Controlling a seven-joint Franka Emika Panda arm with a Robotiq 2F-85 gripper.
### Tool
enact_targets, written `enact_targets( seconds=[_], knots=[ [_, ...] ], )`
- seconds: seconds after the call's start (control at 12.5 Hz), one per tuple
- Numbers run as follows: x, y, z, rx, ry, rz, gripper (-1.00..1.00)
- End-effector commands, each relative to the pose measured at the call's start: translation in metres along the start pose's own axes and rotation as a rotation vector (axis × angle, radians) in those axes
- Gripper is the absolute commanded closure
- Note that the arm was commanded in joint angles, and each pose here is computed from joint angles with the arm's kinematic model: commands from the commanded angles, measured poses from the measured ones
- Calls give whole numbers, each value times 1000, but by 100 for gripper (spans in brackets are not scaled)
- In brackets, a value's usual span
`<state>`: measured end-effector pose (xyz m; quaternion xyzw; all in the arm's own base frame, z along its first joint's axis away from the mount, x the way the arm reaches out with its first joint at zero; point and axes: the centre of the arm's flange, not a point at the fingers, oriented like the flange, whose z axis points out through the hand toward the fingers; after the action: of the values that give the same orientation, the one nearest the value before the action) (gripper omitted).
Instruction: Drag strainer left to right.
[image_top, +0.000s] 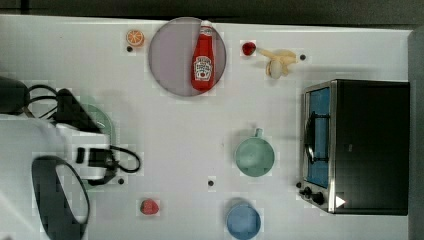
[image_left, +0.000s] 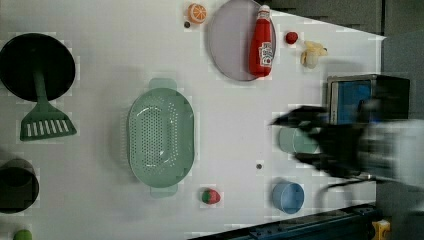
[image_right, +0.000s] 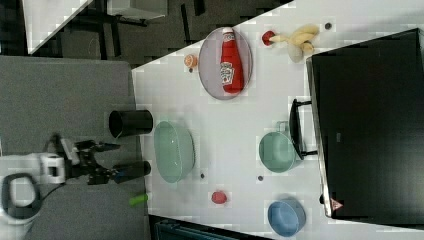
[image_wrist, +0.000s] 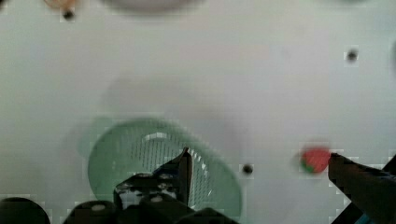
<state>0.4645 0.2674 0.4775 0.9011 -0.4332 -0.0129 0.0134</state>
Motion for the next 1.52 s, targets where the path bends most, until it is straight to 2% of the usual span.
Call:
enact_targets(
  seconds=[0.08, 0.32, 0.64, 1.04, 1.2, 1.52],
  knots=[
    [-28, -17, 19, 36, -2, 312, -100],
    [-43, -40, 74, 12, -64, 439, -100],
    [-48, -50, 152, -22, -123, 538, -100],
    [-47, -59, 241, 12, -223, 584, -100],
    [-43, -60, 269, 15, -228, 601, -100],
    [-49, -57, 306, -3, -188, 595, -100]
  ],
)
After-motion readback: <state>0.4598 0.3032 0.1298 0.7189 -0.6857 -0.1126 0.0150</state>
